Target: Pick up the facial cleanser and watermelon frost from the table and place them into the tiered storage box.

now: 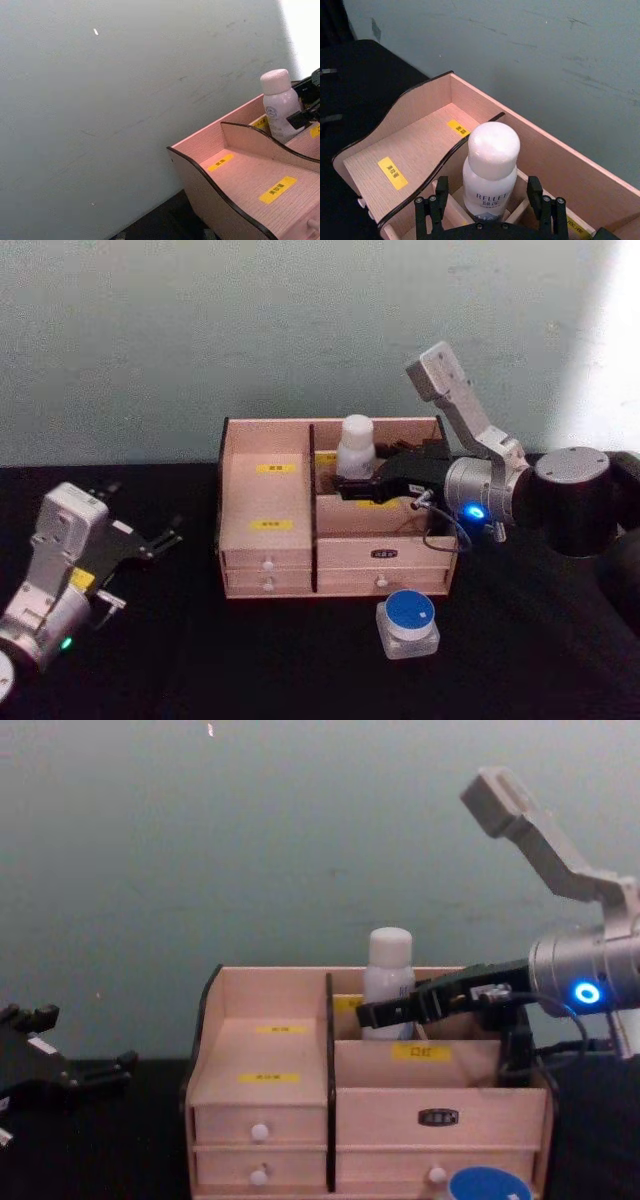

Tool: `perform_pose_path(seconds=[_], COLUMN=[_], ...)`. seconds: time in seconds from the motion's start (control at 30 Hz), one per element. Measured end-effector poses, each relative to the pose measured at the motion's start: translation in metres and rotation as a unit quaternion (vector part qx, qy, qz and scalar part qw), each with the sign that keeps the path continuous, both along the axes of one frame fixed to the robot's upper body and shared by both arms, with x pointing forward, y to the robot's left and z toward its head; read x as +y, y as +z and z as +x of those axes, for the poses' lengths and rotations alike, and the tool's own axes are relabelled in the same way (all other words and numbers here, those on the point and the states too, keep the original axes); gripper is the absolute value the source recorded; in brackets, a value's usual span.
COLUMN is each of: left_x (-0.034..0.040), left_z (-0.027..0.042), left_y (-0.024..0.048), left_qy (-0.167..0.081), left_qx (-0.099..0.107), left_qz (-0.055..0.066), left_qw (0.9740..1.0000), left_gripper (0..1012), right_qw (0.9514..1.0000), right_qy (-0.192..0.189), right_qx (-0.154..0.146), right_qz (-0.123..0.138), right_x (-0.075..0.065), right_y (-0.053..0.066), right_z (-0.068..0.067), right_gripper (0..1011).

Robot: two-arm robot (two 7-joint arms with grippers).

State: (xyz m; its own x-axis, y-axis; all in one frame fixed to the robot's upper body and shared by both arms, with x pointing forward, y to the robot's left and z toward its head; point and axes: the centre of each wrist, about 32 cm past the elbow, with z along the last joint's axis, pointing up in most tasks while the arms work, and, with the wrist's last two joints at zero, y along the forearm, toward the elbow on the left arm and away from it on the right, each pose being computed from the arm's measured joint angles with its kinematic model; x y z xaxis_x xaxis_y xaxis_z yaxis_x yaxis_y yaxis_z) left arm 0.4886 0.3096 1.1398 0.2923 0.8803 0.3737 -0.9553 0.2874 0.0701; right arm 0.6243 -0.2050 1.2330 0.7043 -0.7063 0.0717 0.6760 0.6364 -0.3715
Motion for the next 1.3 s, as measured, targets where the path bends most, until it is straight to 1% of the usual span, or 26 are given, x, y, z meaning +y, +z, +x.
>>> perform_pose_path(seconds=[0.1,0.2,0.4,0.43,0.5,0.57,0.6,0.63,0.67,0.73,0.77,0.8,0.83,0.9,0.93,1.07,1.1,1.17,1.3], left_x=[0.0000,0.0000,0.0000,0.0000,0.0000,0.0000,0.0000,0.0000,0.0000,0.0000,0.0000,0.0000,0.0000,0.0000,0.0000,0.0000,0.0000,0.0000,0.0000], left_z=[0.0000,0.0000,0.0000,0.0000,0.0000,0.0000,0.0000,0.0000,0.0000,0.0000,0.0000,0.0000,0.0000,0.0000,0.0000,0.0000,0.0000,0.0000,0.0000], left_y=[0.0000,0.0000,0.0000,0.0000,0.0000,0.0000,0.0000,0.0000,0.0000,0.0000,0.0000,0.0000,0.0000,0.0000,0.0000,0.0000,0.0000,0.0000,0.0000], left_qy=[0.000,0.000,0.000,0.000,0.000,0.000,0.000,0.000,0.000,0.000,0.000,0.000,0.000,0.000,0.000,0.000,0.000,0.000,0.000], left_qx=[0.000,0.000,0.000,0.000,0.000,0.000,0.000,0.000,0.000,0.000,0.000,0.000,0.000,0.000,0.000,0.000,0.000,0.000,0.000], left_qz=[0.000,0.000,0.000,0.000,0.000,0.000,0.000,0.000,0.000,0.000,0.000,0.000,0.000,0.000,0.000,0.000,0.000,0.000,0.000], left_qw=[1.0000,1.0000,1.0000,1.0000,1.0000,1.0000,1.0000,1.0000,1.0000,1.0000,1.0000,1.0000,1.0000,1.0000,1.0000,1.0000,1.0000,1.0000,1.0000], left_gripper=[1001,1001,1001,1001,1001,1001,1002,1001,1001,1001,1001,1001,1001,1001,1001,1001,1001,1001,1001], right_qw=[1.0000,1.0000,0.9997,0.9997,0.9996,0.9995,0.9995,0.9995,0.9995,0.9995,0.9994,0.9994,0.9994,0.9994,0.9994,0.9995,0.9995,0.9995,0.9991], right_qy=[0.001,0.002,0.005,0.005,0.005,0.006,0.007,0.007,0.009,0.010,0.012,0.014,0.017,0.021,0.024,0.029,0.030,0.033,0.038], right_qx=[-0.001,-0.005,-0.017,-0.017,-0.020,-0.022,-0.023,-0.023,-0.023,-0.023,-0.022,-0.022,-0.020,-0.018,-0.015,-0.008,-0.003,0.003,0.013], right_qz=[0.002,0.007,0.017,0.017,0.019,0.020,0.020,0.020,0.021,0.021,0.022,0.022,0.022,0.020,0.018,0.010,0.005,-0.002,-0.012], right_x=[0.000,-0.002,-0.008,-0.008,-0.012,-0.017,-0.021,-0.021,-0.025,-0.029,-0.034,-0.036,-0.042,-0.047,-0.052,-0.061,-0.066,-0.071,-0.077], right_y=[0.001,0.005,0.015,0.015,0.018,0.020,0.020,0.020,0.021,0.021,0.020,0.020,0.019,0.018,0.017,0.013,0.011,0.008,0.002], right_z=[-0.001,-0.004,-0.016,-0.016,-0.021,-0.029,-0.035,-0.035,-0.041,-0.047,-0.055,-0.058,-0.066,-0.074,-0.082,-0.096,-0.102,-0.110,-0.122], right_gripper=[1000,1000,1000,1000,1000,1000,1000,1000,1000,1000,1000,1000,1000,1000,1000,1000,1000,1000,1000])
